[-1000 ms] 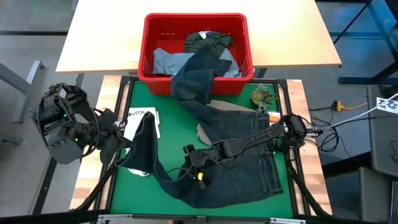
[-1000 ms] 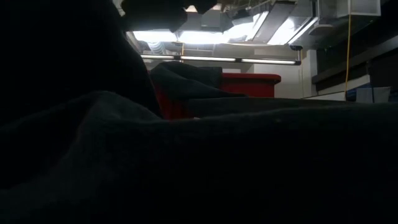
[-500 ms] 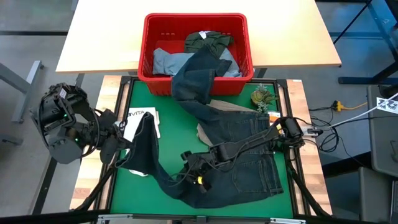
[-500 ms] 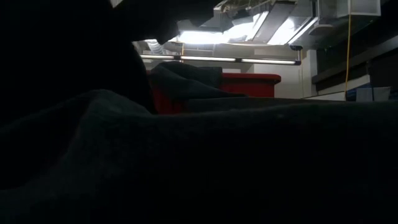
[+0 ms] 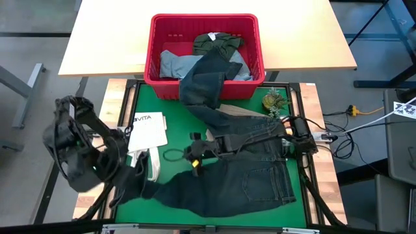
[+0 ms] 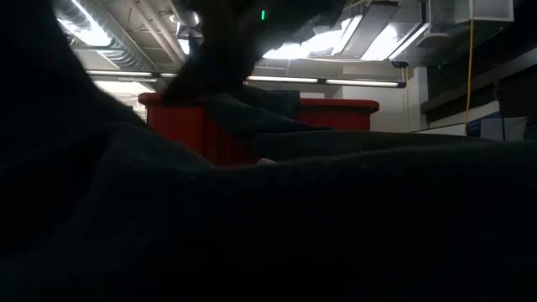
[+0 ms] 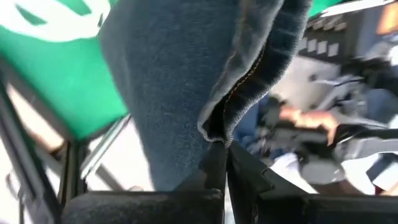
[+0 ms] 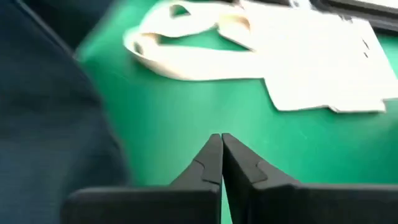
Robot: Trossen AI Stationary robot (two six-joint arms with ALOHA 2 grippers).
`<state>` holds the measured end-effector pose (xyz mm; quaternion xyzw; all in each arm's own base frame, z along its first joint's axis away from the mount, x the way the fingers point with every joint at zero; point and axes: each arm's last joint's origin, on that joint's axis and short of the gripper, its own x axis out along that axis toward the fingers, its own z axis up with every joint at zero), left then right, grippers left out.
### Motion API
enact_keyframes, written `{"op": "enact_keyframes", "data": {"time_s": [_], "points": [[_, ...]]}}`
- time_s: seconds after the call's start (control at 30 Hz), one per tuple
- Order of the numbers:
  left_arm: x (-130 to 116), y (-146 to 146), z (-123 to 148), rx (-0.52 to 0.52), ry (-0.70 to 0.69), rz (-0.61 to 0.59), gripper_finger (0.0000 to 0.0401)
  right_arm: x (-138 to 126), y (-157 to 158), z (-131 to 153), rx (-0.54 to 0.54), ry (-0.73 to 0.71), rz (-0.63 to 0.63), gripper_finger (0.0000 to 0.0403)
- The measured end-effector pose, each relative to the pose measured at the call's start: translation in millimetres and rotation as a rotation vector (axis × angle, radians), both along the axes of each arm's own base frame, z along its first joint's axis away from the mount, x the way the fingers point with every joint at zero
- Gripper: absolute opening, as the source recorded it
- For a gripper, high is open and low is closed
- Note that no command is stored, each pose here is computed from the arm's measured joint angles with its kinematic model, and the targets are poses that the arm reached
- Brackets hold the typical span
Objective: Fold Laundry from Bin
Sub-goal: Fold the dark blue jeans
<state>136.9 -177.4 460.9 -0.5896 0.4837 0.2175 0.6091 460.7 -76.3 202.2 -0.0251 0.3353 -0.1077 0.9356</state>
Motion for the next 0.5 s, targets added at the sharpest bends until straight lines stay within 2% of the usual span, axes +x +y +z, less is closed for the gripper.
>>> {"op": "enact_keyframes", "data": {"time_s": [0.13, 0.3, 0.5], "points": [[4.7, -11.0, -7.1, -0.048, 0.105, 0.012, 0.0000, -1.4, -17.4, -16.1, 0.017, 0.048, -0.029, 0.0012], [11.5, -19.1, -13.8, -0.034, 0.125, 0.067, 0.0000, -8.2, -24.8, -22.2, 0.028, 0.132, 0.035, 0.0003], [32.8, -33.1, -29.9, 0.132, -0.009, 0.200, 0.0000, -20.5, -20.8, -15.1, -0.015, 0.246, 0.123, 0.0009]]}}
